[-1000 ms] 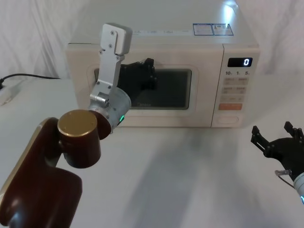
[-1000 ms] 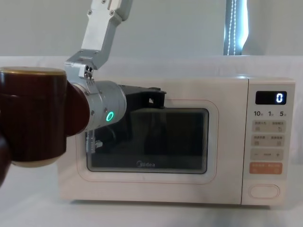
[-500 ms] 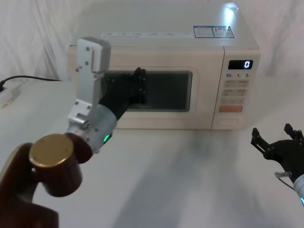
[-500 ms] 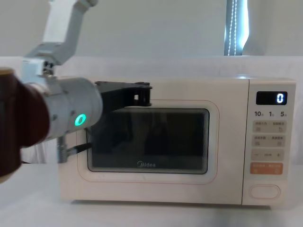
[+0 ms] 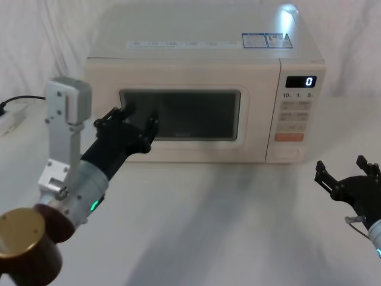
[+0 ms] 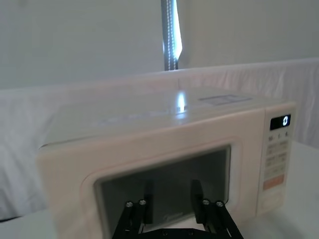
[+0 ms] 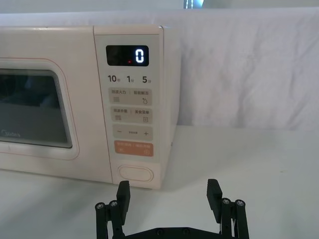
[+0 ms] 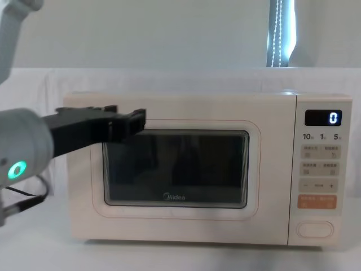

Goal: Press the button to open the microwave door with one hand; close the microwave door with the other hand.

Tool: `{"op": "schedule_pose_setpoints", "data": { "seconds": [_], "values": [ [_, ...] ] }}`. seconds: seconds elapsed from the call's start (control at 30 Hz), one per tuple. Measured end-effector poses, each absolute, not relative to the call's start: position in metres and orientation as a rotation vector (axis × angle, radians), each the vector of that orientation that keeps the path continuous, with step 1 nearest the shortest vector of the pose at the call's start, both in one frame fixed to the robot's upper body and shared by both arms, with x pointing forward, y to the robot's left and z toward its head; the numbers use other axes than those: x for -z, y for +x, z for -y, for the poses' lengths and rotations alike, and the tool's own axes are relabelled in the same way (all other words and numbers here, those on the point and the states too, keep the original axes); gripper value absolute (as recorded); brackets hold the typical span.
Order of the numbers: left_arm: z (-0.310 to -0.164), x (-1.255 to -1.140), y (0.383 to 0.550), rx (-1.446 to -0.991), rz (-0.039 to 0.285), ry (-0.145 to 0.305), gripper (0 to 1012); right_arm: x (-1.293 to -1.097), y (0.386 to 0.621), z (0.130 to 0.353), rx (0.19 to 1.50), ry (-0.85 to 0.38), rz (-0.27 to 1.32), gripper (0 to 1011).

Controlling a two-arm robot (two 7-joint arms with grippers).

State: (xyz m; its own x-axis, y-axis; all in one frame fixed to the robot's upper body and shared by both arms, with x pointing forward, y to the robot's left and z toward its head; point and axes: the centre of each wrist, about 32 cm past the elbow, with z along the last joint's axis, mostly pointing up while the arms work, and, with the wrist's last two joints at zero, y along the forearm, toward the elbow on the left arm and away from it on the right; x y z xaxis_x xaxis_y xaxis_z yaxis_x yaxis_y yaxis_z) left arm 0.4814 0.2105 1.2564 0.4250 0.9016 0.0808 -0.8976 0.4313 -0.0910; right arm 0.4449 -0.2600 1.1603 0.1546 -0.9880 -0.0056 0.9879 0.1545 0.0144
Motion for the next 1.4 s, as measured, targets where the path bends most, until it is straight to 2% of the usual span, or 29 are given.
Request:
{"op": "schedule_pose_setpoints", "data": {
  "seconds": [0.1, 0.13, 0.27, 0.4, 0.6, 0.7, 0.87, 1.17, 1.4],
  "values": [
    [-0.220, -1.249, 0.473, -1.145, 0.122, -0.027, 544, -1.160, 0.445, 0.260, 1.416, 0.016, 0.006, 1000],
    [-0.226, -1.245, 0.469, -1.157, 0.119, -0.022, 614, -1.160, 0.445, 0.260, 1.416, 0.016, 0.006, 1000],
    [-0.239, -1.233, 0.458, -1.195, 0.106, -0.009, 688, -1.160, 0.445, 0.260, 1.416, 0.016, 0.006, 1000],
    [-0.253, -1.220, 0.446, -1.234, 0.095, 0.003, 846, -1.160, 0.445, 0.260, 1.415, 0.016, 0.006, 1000],
    [-0.270, -1.200, 0.428, -1.296, 0.069, 0.010, 1001, -1.160, 0.445, 0.260, 1.416, 0.016, 0.006, 1000],
    [-0.275, -1.192, 0.419, -1.328, 0.051, 0.005, 1001, -1.160, 0.445, 0.260, 1.416, 0.016, 0.006, 1000],
    [-0.280, -1.183, 0.409, -1.361, 0.042, -0.002, 1001, -1.160, 0.445, 0.260, 1.416, 0.016, 0.006, 1000],
    [-0.284, -1.175, 0.402, -1.396, 0.030, -0.015, 1001, -1.160, 0.445, 0.260, 1.416, 0.016, 0.006, 1000],
    [-0.284, -1.173, 0.401, -1.402, 0.028, -0.014, 1001, -1.160, 0.445, 0.260, 1.416, 0.016, 0.006, 1000]
  ]
}}
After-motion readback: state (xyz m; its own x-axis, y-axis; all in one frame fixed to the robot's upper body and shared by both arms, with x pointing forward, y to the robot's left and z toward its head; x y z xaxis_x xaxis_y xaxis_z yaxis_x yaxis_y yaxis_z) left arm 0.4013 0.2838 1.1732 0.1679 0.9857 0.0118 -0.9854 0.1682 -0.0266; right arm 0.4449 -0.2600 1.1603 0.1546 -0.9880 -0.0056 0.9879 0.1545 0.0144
